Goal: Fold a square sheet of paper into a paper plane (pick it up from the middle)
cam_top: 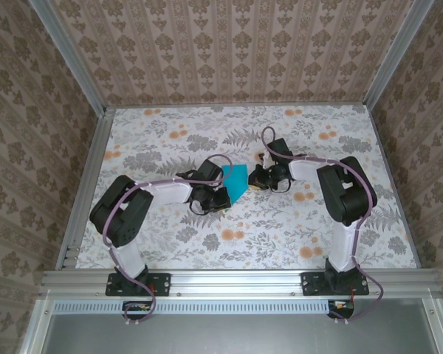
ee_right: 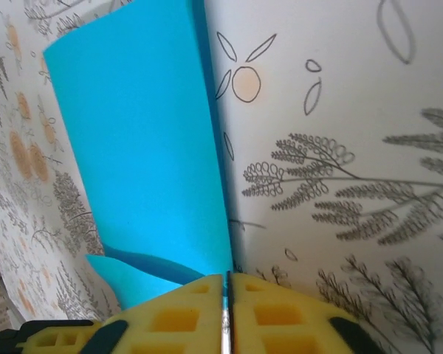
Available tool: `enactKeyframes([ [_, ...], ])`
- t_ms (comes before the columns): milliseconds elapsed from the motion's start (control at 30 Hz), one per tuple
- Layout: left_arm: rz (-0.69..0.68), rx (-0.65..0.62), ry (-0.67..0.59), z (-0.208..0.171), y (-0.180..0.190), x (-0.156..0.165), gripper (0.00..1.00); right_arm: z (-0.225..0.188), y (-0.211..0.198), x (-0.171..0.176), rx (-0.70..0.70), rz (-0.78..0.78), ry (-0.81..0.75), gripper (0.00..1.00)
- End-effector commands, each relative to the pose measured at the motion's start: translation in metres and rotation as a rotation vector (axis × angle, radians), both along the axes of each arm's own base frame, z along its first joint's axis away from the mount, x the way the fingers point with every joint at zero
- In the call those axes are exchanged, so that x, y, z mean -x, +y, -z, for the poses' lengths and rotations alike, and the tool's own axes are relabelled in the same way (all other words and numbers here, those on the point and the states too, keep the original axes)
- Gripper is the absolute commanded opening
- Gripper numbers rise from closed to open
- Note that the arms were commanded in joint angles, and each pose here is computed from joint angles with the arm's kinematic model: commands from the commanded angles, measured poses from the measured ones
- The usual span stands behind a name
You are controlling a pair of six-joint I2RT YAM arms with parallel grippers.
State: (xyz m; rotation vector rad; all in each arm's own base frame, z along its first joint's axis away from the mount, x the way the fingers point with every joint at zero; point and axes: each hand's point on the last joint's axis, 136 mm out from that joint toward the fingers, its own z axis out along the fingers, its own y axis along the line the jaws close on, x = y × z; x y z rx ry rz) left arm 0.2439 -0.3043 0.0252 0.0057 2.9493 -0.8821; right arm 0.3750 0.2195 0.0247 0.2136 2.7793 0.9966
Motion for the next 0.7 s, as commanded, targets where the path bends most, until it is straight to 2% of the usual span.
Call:
enactKeyframes([
  [0,0.043,0.044,-0.093,-0.034,-0.007,-0.006,0.19,-0.029,-0.005,-0.007,-0.006,0.032,-0.084,0.18],
  [133,0.024,0.074,-0.197,-0.061,-0.009,-0.023,0.24,-0.042,-0.008,-0.004,-0.012,0.046,-0.120,0.29],
  [333,-0.022,0.036,-0.248,-0.062,-0.007,-0.046,0.25,-0.042,-0.009,-0.001,-0.024,0.061,-0.129,0.44],
  [467,-0.050,0.033,-0.243,-0.056,-0.011,-0.058,0.20,-0.035,-0.002,0.003,-0.065,0.043,-0.098,0.48],
  [667,-0.075,0.001,-0.202,-0.036,-0.006,-0.065,0.14,-0.026,0.013,0.007,-0.126,-0.003,-0.048,0.49],
])
